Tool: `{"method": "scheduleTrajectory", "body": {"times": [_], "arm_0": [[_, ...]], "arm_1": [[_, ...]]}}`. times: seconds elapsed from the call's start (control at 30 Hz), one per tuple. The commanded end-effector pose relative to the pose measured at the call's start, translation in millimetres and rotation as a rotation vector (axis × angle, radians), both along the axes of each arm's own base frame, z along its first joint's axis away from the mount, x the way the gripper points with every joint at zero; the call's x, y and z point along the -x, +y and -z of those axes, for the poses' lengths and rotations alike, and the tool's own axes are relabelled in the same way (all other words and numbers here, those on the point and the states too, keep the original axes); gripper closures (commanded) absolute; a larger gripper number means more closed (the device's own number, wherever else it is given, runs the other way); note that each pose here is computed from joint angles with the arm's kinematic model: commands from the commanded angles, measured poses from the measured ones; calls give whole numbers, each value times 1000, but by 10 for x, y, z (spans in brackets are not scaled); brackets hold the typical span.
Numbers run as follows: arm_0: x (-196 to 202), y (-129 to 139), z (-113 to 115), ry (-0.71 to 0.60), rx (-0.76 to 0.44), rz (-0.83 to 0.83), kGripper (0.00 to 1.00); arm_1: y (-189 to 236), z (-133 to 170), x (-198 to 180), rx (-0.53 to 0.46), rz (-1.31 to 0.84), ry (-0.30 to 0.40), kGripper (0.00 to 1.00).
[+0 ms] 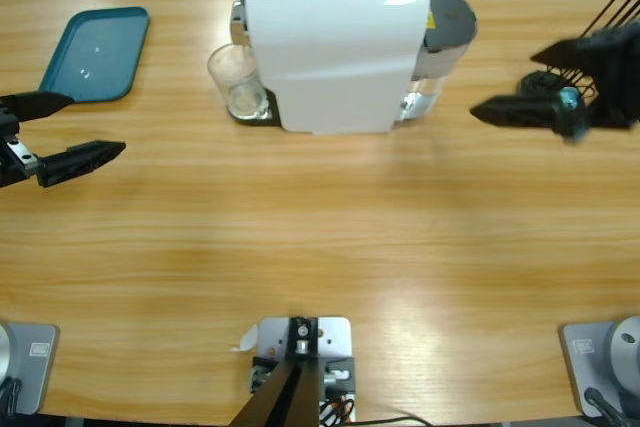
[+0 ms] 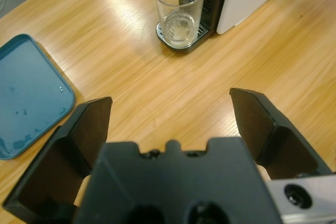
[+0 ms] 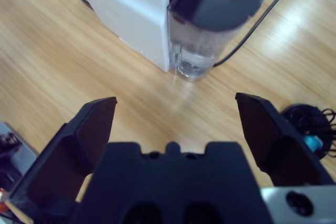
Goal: Pour coffee
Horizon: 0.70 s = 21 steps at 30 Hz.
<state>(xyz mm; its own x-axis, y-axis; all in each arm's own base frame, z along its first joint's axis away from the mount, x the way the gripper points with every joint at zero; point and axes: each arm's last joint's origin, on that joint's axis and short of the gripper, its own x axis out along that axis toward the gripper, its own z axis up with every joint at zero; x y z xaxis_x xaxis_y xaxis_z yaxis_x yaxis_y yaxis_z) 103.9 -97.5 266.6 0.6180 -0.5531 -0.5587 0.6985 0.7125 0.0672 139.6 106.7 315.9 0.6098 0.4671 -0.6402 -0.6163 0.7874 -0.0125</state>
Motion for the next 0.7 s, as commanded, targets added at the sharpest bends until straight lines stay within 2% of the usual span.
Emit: {"method": "scheduleTrajectory", "body": {"times": [0.03, 0.27, 0.5, 0.7], "arm_0": [[-2, -50, 77, 33, -2, 39, 4], [-23, -70, 109, 23, -16, 51, 10], [-27, -74, 121, 24, -17, 51, 64], [-28, -75, 127, 25, -17, 51, 64]], "arm_1": [[-257, 395, 368, -21, -41, -46, 0], [-295, 472, 413, -38, -35, -71, 0], [-270, 500, 385, -27, -39, -56, 0], [-263, 514, 372, -22, -37, -51, 0]]}}
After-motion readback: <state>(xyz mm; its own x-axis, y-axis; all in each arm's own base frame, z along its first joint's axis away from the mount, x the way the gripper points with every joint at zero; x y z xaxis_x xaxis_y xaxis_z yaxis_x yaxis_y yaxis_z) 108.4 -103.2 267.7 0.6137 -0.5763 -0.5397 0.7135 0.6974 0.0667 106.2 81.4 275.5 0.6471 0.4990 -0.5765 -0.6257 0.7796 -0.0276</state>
